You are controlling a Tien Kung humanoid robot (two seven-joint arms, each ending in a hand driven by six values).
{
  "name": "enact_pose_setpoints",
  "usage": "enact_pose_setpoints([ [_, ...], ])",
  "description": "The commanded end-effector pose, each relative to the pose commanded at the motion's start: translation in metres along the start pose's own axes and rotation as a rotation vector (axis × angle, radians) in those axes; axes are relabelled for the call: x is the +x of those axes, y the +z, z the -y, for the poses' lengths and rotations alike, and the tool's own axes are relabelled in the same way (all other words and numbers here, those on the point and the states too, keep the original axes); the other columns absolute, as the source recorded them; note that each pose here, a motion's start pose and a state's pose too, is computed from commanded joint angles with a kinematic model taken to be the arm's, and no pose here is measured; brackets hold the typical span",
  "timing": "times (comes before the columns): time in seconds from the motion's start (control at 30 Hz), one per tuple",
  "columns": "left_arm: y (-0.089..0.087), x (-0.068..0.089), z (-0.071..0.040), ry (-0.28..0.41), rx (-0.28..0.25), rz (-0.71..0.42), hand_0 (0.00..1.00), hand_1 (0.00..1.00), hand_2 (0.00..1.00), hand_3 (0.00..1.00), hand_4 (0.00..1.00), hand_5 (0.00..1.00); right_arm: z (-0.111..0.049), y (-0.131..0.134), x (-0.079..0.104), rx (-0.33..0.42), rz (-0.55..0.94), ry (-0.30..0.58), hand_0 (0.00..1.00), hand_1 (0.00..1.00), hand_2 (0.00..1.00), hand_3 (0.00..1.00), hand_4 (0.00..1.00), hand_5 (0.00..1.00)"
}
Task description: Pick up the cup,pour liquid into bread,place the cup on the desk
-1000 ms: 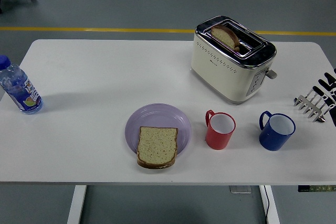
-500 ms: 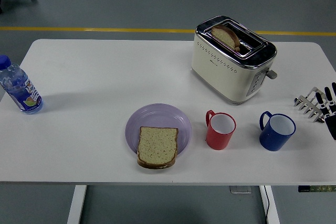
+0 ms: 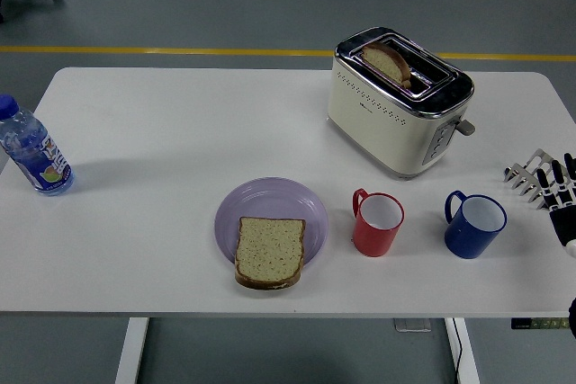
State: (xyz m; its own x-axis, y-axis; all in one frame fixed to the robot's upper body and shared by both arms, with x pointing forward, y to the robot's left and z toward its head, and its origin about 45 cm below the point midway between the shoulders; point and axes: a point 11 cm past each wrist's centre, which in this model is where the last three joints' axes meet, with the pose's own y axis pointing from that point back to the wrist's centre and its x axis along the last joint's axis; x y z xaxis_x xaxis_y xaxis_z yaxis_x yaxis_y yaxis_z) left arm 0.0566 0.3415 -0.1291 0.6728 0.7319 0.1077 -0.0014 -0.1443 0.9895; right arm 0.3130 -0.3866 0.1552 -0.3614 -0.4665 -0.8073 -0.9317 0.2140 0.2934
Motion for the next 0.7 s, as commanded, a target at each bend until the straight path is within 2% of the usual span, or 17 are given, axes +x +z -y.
enact_pose_setpoints([
  [0.7, 0.0044, 0.0076, -0.0013, 0.018, -0.005, -0.002, 0.667, 0.735, 0.735, 0.627, 0.393, 0.998, 0.0024, -0.0019, 0.0023, 0.005, 0.012, 0.011, 0.585, 0.535, 0.609, 0.583, 0.657, 0.035],
])
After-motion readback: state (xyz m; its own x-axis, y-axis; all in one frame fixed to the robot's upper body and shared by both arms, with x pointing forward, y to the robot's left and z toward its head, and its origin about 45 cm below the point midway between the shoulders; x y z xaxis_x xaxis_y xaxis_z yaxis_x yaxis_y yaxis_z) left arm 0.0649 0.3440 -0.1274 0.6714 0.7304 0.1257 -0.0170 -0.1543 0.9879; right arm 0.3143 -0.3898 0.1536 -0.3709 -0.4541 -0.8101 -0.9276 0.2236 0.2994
